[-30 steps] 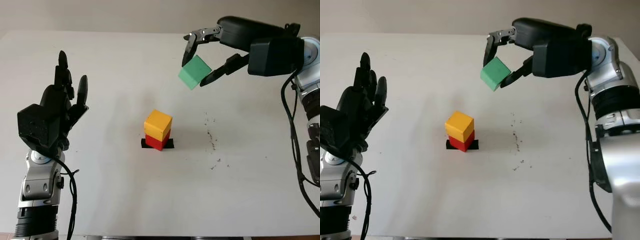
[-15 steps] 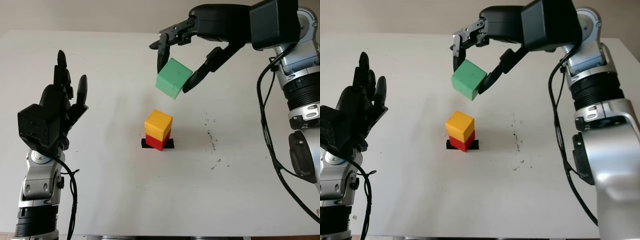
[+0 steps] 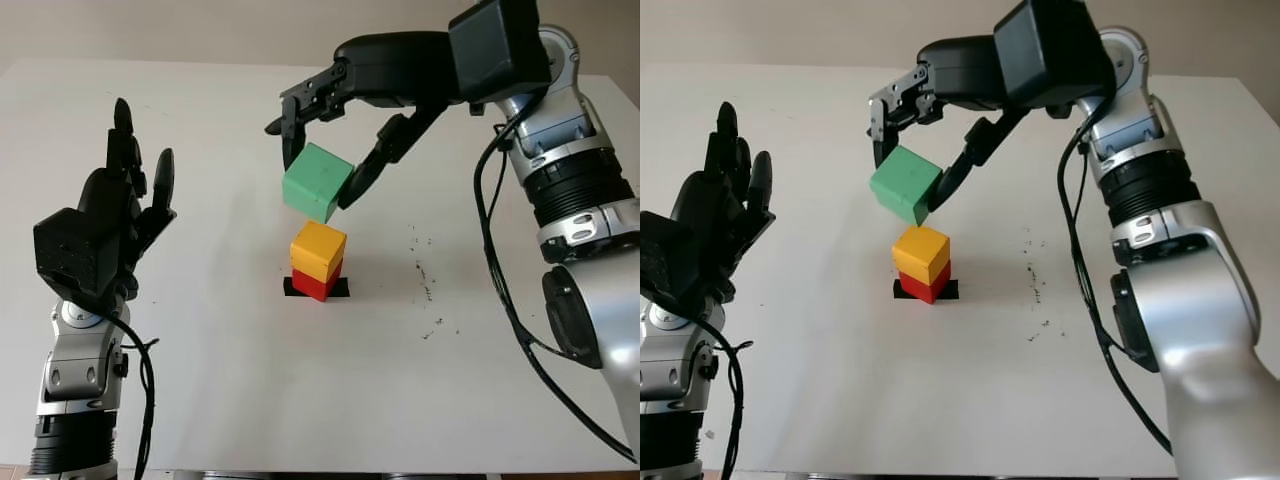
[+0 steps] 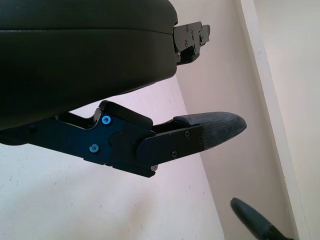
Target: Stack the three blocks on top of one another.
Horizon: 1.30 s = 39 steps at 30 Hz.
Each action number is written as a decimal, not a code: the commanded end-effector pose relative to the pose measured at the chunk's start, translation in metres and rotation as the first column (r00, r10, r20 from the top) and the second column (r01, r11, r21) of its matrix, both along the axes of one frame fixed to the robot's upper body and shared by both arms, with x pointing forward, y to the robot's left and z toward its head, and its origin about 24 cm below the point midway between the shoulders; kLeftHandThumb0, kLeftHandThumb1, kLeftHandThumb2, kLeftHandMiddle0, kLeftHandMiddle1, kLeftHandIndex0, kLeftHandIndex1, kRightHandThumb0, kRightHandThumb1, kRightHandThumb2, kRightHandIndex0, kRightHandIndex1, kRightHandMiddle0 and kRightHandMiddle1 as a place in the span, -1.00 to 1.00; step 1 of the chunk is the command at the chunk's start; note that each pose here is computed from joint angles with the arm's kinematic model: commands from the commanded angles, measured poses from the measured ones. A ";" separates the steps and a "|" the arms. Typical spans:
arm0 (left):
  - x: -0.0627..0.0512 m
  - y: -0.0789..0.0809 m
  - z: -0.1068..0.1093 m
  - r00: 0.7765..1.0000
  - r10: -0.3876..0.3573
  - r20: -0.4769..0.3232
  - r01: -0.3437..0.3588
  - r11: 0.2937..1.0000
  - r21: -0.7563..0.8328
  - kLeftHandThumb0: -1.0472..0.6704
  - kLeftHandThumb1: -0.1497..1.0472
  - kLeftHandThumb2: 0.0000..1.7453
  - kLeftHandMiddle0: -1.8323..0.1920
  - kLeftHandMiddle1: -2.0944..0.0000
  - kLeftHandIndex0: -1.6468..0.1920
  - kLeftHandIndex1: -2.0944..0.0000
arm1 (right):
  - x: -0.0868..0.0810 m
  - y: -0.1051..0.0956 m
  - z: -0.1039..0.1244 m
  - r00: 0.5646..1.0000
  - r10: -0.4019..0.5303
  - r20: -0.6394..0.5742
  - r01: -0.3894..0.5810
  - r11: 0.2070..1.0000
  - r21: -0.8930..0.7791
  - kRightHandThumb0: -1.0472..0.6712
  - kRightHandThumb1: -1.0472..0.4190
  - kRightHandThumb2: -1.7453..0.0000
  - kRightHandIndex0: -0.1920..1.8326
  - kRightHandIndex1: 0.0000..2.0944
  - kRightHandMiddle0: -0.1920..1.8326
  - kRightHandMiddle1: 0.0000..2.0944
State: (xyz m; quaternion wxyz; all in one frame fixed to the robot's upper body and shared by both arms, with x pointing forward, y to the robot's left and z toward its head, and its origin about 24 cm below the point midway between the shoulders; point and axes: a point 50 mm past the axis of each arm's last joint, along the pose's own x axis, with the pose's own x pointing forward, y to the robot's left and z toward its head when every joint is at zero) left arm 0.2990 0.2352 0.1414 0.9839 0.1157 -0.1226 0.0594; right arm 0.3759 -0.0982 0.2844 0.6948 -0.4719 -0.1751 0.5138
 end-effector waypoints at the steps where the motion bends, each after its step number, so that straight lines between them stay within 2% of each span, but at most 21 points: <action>1: -0.002 -0.001 0.002 1.000 -0.001 0.016 0.001 1.000 0.008 -0.63 1.00 -0.27 1.00 1.00 1.00 1.00 | 0.000 0.000 -0.003 1.000 0.000 0.003 0.000 1.000 0.002 -0.45 -0.80 0.94 -0.49 -0.94 -0.34 0.43; 17: -0.003 -0.001 0.002 1.000 0.006 0.013 -0.006 1.000 0.010 -0.64 1.00 -0.27 1.00 1.00 1.00 1.00 | 0.005 -0.001 -0.025 0.999 -0.025 -0.030 0.024 0.999 -0.031 -0.47 -0.82 0.94 -0.50 -0.94 -0.36 0.49; 39: -0.004 -0.001 0.002 1.000 0.017 0.015 -0.017 0.999 0.033 -0.62 1.00 -0.25 1.00 0.99 1.00 1.00 | 0.006 -0.001 -0.036 0.998 -0.031 -0.058 0.026 0.997 -0.076 -0.42 -0.83 0.94 -0.52 -0.96 -0.40 0.50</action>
